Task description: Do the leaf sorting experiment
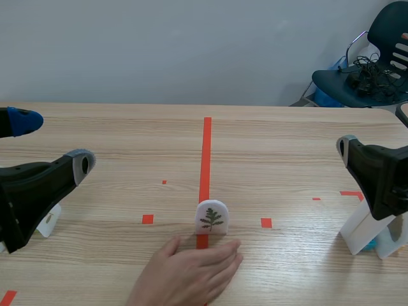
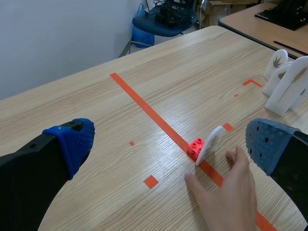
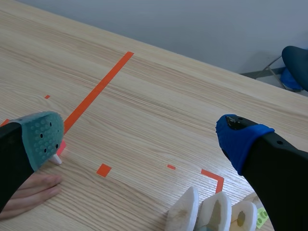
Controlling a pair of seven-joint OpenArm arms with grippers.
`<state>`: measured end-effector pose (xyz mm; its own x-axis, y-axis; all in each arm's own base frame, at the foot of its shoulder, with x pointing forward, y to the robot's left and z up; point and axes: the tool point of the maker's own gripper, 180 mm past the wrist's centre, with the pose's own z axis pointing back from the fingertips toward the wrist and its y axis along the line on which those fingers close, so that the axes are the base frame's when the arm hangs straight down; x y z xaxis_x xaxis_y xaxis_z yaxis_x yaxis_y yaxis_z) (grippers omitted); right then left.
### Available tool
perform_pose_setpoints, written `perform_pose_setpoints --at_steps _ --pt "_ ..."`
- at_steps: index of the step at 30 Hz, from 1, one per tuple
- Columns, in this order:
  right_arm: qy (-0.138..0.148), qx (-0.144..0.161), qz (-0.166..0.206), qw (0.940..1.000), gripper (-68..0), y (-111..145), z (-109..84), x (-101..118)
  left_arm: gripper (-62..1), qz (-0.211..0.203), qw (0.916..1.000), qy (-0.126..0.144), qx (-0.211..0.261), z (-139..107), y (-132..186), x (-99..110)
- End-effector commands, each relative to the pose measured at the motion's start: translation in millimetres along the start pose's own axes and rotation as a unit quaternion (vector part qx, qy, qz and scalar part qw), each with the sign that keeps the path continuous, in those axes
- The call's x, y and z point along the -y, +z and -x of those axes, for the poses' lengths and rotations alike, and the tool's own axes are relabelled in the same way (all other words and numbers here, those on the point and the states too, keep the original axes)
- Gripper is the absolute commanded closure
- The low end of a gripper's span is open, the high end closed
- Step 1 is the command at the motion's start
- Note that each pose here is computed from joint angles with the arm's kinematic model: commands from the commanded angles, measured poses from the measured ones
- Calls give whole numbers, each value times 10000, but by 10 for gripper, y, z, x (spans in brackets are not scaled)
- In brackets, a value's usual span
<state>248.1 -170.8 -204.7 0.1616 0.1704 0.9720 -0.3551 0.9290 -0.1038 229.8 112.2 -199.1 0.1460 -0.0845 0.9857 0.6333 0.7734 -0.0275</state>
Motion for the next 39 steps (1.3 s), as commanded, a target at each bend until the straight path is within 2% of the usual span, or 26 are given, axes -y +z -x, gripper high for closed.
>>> perform_pose_setpoints --at_steps 1,4,7,16,21,24,26,29,32,36,39 --pt "-1 147 30 9999 -679 -13 -71 34 -623 -9 10000 60 45 -5 -11 -2" --pt "-1 147 30 9999 -679 -13 -71 34 -623 56 9998 148 -114 130 -35 40" --pt "2 148 31 9999 -679 -13 -72 34 -623 187 9990 346 -201 292 -104 111" --pt "5 136 35 9999 -679 -13 -65 37 -623 510 9962 512 -485 944 -571 324" --pt "20 128 37 9999 -679 -13 -62 37 -623 701 9954 401 -510 1231 -893 474" --pt "20 128 37 9999 -679 -13 -62 37 -623 615 9966 247 -479 1345 -1098 499" --pt "20 126 37 9999 -679 -13 -61 37 -623 697 9962 131 -500 1416 -1213 557" --pt "20 126 37 9999 -679 -13 -61 37 -623 909 9946 29 -504 1485 -1355 697" --pt "21 125 37 9999 -679 -13 -61 37 -623 925 9946 -70 -461 1501 -1467 769" --pt "33 119 38 9999 -679 -13 -59 38 -623 1027 9940 -121 -346 1433 -1543 839" --pt "33 119 38 9999 -679 -13 -59 38 -479 1041 9940 -102 -316 1418 -1558 862"
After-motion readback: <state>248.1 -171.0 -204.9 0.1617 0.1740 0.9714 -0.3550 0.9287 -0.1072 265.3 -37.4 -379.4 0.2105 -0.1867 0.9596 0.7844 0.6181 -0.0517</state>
